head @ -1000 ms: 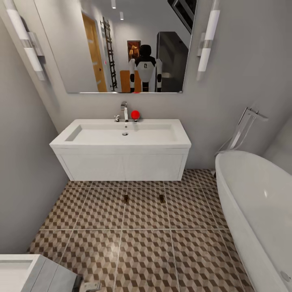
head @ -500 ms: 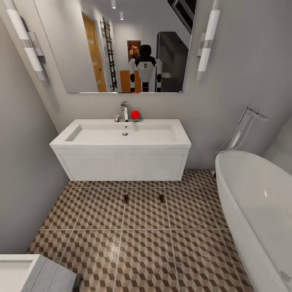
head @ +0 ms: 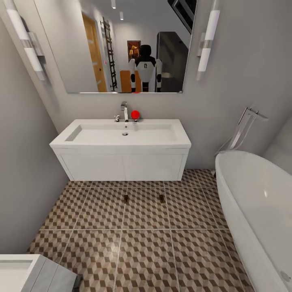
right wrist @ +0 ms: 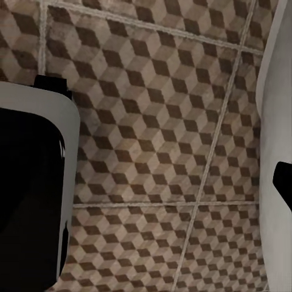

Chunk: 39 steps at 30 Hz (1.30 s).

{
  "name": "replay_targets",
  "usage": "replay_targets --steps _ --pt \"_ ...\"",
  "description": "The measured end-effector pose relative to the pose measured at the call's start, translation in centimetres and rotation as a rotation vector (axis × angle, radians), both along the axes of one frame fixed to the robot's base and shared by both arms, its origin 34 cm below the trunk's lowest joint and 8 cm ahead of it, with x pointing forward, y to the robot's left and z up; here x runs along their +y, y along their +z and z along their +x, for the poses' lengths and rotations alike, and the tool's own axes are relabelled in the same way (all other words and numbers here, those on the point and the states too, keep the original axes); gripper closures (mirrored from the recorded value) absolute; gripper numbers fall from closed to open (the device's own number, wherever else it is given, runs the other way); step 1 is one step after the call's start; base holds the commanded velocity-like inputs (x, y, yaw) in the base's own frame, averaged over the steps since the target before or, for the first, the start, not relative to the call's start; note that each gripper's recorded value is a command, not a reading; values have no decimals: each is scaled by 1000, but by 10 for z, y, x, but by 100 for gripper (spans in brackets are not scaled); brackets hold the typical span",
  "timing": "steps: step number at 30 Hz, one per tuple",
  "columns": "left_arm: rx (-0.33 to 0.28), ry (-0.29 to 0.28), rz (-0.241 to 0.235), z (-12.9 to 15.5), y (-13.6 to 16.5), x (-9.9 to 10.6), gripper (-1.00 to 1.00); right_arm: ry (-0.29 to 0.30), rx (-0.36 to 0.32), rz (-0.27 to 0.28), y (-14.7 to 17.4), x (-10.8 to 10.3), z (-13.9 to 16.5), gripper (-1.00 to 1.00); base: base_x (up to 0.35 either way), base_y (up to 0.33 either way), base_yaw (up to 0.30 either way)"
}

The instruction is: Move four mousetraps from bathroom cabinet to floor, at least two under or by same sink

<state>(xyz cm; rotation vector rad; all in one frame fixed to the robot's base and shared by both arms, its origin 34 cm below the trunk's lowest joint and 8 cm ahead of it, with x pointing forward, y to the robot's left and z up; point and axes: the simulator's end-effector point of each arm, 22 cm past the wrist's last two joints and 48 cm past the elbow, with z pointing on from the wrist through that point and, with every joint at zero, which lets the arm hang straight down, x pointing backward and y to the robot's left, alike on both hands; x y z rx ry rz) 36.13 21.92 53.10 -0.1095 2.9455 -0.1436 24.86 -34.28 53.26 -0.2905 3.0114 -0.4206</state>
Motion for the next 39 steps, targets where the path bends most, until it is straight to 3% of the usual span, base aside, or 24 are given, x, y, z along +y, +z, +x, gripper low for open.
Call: replay_targets --steps 14,39 --pt "-13 0 -5 5 3 -4 -100 -1 -10 34 0 8 3 -100 0 0 0" --pt "-45 -1 -13 16 12 -11 -100 -1 -47 43 4 10 18 -100 0 0 0"
